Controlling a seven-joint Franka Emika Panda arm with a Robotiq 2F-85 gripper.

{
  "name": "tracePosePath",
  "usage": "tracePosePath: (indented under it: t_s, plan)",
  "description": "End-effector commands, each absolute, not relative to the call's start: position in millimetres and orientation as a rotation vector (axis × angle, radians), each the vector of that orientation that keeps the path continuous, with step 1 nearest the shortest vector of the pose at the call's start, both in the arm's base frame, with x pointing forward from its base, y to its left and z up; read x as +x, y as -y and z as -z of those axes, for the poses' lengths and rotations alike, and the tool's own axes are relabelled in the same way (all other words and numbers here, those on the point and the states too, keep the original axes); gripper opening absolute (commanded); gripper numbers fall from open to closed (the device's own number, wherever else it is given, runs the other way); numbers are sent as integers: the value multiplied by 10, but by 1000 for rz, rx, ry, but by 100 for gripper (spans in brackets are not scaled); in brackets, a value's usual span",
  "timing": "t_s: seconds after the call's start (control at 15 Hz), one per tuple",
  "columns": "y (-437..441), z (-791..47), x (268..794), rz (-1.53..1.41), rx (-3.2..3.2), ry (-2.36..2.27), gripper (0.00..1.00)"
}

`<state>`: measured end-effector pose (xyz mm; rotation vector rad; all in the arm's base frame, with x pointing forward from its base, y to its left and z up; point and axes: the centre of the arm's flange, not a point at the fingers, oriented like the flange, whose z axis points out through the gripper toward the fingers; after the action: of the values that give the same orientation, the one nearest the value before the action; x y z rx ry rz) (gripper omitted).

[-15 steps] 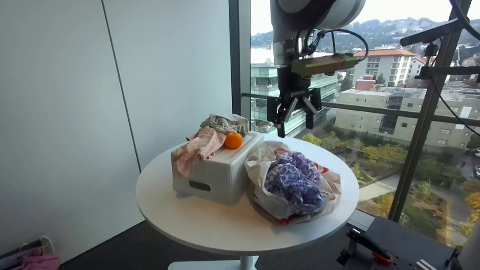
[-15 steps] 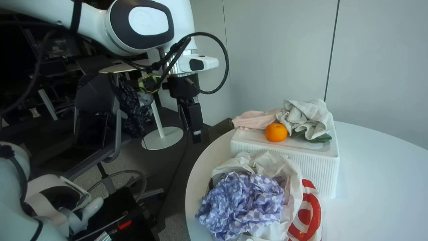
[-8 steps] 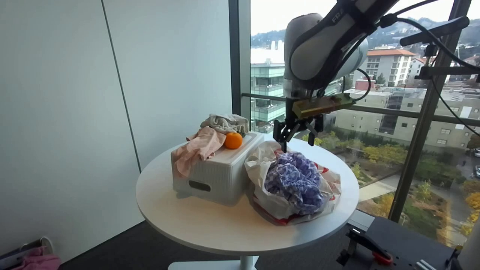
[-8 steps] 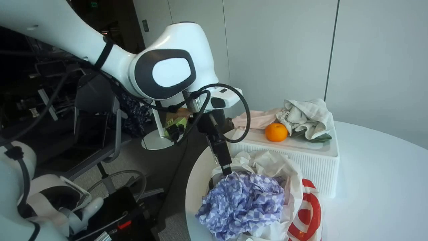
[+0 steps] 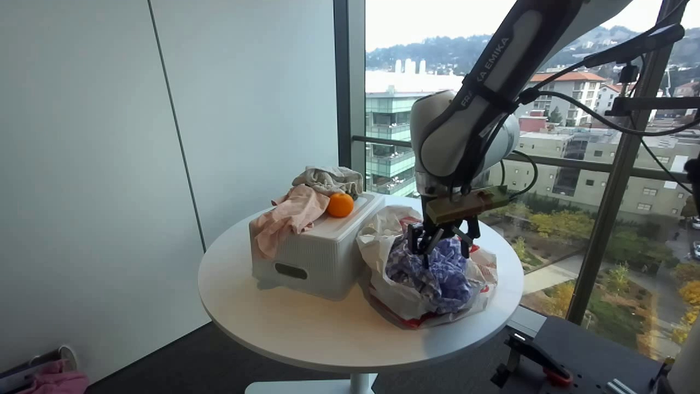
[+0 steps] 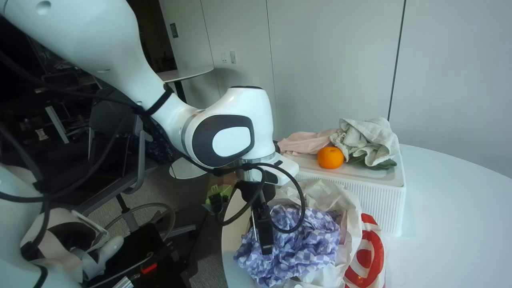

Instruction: Take the clothing out of the carrier bag

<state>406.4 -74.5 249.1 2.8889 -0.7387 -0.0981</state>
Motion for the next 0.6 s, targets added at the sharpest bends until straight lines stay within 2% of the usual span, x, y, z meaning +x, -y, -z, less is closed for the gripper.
tracePosePath:
  t_s: [0.0,0.4,0.47,0.53]
  plan:
    - [797,-2240,4255,31,2942,799,100]
    - [819,-2025,4353,-212,2962,733,99]
    - [808,-2032,4334,-228,2973,709,74]
    - [798,-2063,4307,-241,2981,706,74]
